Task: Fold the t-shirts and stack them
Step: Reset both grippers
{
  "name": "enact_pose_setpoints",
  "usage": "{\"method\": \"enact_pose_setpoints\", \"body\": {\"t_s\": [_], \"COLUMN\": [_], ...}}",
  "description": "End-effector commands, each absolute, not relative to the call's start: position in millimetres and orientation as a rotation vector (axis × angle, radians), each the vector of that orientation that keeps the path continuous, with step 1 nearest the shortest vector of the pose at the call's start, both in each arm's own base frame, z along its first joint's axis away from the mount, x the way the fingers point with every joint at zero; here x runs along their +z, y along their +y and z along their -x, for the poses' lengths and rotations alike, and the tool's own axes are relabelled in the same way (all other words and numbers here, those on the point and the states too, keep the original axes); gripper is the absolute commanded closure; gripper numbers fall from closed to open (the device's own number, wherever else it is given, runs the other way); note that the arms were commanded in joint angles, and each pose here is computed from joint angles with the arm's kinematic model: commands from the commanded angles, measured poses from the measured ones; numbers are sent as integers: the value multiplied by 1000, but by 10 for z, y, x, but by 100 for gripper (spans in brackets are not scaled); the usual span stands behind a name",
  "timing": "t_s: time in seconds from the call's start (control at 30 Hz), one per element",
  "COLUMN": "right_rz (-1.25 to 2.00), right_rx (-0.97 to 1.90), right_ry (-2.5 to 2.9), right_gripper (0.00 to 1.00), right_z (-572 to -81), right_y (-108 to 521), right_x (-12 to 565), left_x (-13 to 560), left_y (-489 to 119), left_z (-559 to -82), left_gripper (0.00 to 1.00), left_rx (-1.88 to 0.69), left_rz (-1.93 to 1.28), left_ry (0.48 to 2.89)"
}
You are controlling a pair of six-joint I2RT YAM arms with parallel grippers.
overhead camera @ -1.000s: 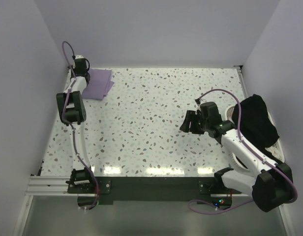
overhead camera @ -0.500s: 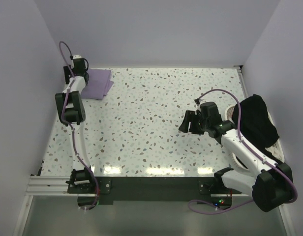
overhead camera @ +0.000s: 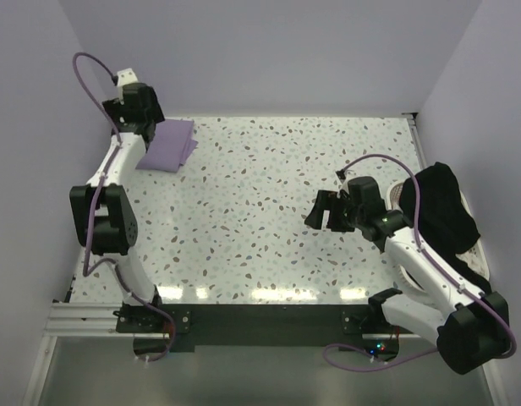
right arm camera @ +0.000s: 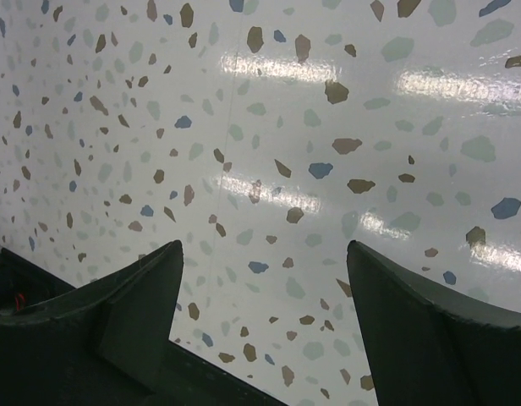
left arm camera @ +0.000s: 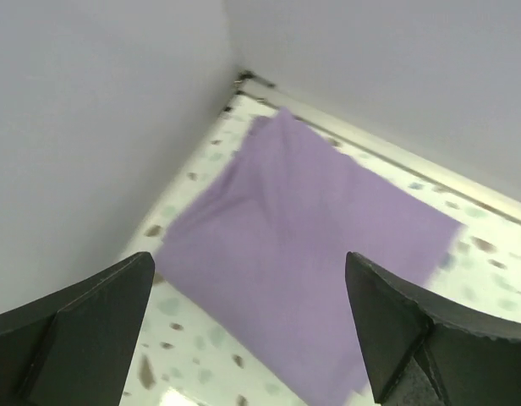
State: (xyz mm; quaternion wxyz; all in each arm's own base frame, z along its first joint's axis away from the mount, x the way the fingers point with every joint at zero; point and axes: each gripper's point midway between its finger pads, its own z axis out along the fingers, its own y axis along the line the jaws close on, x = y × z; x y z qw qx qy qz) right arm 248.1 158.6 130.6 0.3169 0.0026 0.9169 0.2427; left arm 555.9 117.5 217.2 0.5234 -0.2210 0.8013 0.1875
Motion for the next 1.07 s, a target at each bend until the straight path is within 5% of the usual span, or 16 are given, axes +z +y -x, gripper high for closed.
{"method": "enact_pose_setpoints", "body": {"t_s": [0.0,0.53,1.03], "right_rz": [26,-20,-131], "right_rx": [698,693,568], "right_ry": [2385,2304,2257], "right_gripper": [18,16,16], "right_z": [-2459,-2473,-2603], "right_y": [1663,1611,1417], "right_x": [1463,1663,1724], "left_x": [2217,2005,2055], "left_y": [529,-2106,-2435], "left_z": [-5213,-3227,-2690], "left_gripper": [0,0,0], "left_rx": [240,-400,-619], "left_rz": [547,-57,-382], "left_ry": [1910,2029,2037]}}
